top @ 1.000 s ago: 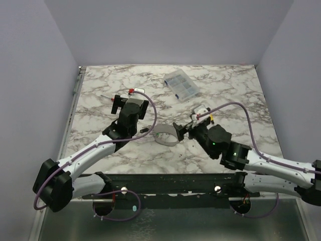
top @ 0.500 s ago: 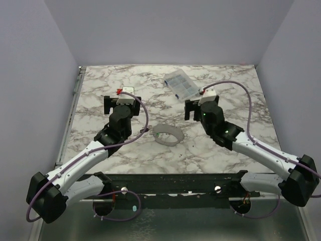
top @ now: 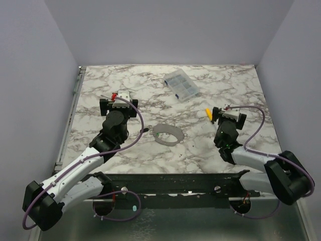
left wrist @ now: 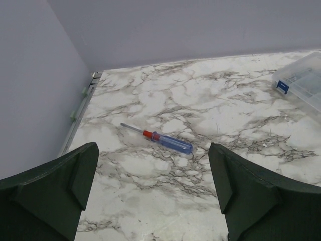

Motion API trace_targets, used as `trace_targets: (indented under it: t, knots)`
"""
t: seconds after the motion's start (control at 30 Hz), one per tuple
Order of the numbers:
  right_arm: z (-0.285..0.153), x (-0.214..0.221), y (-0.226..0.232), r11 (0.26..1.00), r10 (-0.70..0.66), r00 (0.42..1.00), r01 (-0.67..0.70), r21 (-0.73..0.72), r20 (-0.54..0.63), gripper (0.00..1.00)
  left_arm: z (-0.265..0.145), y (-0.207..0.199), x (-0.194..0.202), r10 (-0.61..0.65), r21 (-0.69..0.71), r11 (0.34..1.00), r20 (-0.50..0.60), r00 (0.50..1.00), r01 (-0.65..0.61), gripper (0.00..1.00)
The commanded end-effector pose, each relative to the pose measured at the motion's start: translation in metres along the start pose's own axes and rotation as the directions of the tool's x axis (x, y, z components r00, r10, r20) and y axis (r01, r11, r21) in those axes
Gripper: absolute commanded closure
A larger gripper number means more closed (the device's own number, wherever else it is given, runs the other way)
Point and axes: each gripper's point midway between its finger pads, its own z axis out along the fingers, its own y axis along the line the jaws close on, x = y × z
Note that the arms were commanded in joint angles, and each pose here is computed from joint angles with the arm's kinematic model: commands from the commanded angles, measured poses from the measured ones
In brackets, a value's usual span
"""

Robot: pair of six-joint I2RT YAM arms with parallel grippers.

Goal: Put the keys on the keyring

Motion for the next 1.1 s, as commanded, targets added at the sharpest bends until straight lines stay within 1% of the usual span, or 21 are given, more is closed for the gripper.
trace_targets:
  t: [0.0, 0.07, 0.13, 0.23, 0.33, 0.37, 0.43, 0.47, 0.53, 0.67, 0.73, 0.77, 0.83, 0.87, 0.9, 0.97, 1.07]
  knots:
    - [0.014, -0.006, -0.032, 0.987, 0.006, 0.994, -0.024, 0.160, 0.111, 0.00, -0.002, -0.006, -0.002, -0.003, 0.050, 0.999, 0.033, 0.999, 0.002, 0.02]
    - [0.018, 0.001, -0.032, 0.989, 0.006, 0.992, -0.025, 0.147, 0.123, 0.00, -0.002, -0.006, -0.003, -0.005, 0.052, 0.999, 0.038, 0.999, 0.003, 0.02]
    - [0.025, 0.006, -0.028, 0.994, 0.024, 0.991, -0.037, 0.102, 0.131, 0.00, -0.002, -0.005, -0.003, -0.005, 0.053, 0.999, 0.040, 0.999, 0.002, 0.02]
    - [0.048, 0.029, -0.029, 0.996, -0.002, 0.999, -0.002, 0.091, 0.043, 0.00, -0.003, -0.005, -0.003, -0.018, 0.052, 0.999, 0.043, 0.999, 0.016, 0.02]
    - [0.060, 0.046, -0.038, 0.995, 0.065, 0.998, -0.067, 0.068, 0.026, 0.00, -0.003, -0.007, -0.001, -0.023, 0.057, 0.998, 0.041, 0.999, 0.021, 0.02]
    - [0.064, 0.051, -0.041, 0.996, 0.053, 0.998, -0.054, 0.065, 0.018, 0.00, -0.003, -0.007, -0.001, -0.026, 0.062, 0.998, 0.041, 0.999, 0.024, 0.02]
    - [0.070, 0.061, -0.027, 0.999, 0.044, 0.998, -0.044, -0.006, -0.052, 0.00, -0.003, -0.010, -0.002, -0.031, 0.075, 0.997, 0.046, 0.998, 0.027, 0.02]
    - [0.074, 0.060, -0.024, 0.998, 0.050, 0.997, -0.052, -0.036, -0.058, 0.00, -0.003, -0.011, -0.002, -0.033, 0.079, 0.996, 0.047, 0.998, 0.029, 0.02]
    - [0.077, 0.062, -0.023, 0.996, 0.056, 0.996, -0.060, -0.072, -0.064, 0.00, -0.003, -0.012, -0.002, -0.037, 0.089, 0.996, 0.048, 0.998, 0.033, 0.02]
    - [0.075, 0.063, -0.015, 0.974, 0.074, 0.995, -0.087, -0.209, -0.066, 0.00, -0.004, -0.014, -0.003, -0.044, 0.105, 0.994, 0.053, 0.998, 0.038, 0.02]
    - [0.072, 0.071, -0.019, 0.961, 0.122, 0.990, -0.137, -0.239, -0.077, 0.00, -0.005, -0.014, -0.005, -0.048, 0.104, 0.994, 0.056, 0.997, 0.042, 0.02]
    - [0.072, 0.067, -0.021, 0.961, 0.125, 0.991, -0.131, -0.242, -0.039, 0.00, -0.005, -0.013, -0.006, -0.050, 0.103, 0.994, 0.059, 0.997, 0.044, 0.02]
    - [0.072, 0.074, -0.020, 0.961, 0.115, 0.990, -0.133, -0.241, -0.085, 0.00, -0.007, -0.012, -0.007, -0.061, 0.104, 0.993, 0.064, 0.996, 0.054, 0.02]
    - [0.071, 0.074, -0.021, 0.962, 0.119, 0.990, -0.133, -0.240, -0.073, 0.00, -0.007, -0.012, -0.009, -0.068, 0.105, 0.993, 0.068, 0.995, 0.060, 0.02]
    - [0.071, 0.068, -0.023, 0.963, 0.122, 0.992, -0.127, -0.237, -0.038, 0.00, -0.008, -0.011, -0.011, -0.075, 0.108, 0.992, 0.073, 0.995, 0.067, 0.02]
    - [0.068, 0.070, -0.025, 0.966, 0.112, 0.992, -0.121, -0.230, -0.051, 0.00, -0.009, -0.010, -0.015, -0.088, 0.112, 0.991, 0.081, 0.993, 0.078, 0.02]
    - [0.067, 0.066, -0.021, 0.959, 0.111, 0.993, -0.114, -0.260, -0.026, 0.00, -0.011, -0.009, -0.015, -0.095, 0.113, 0.990, 0.085, 0.992, 0.085, 0.02]
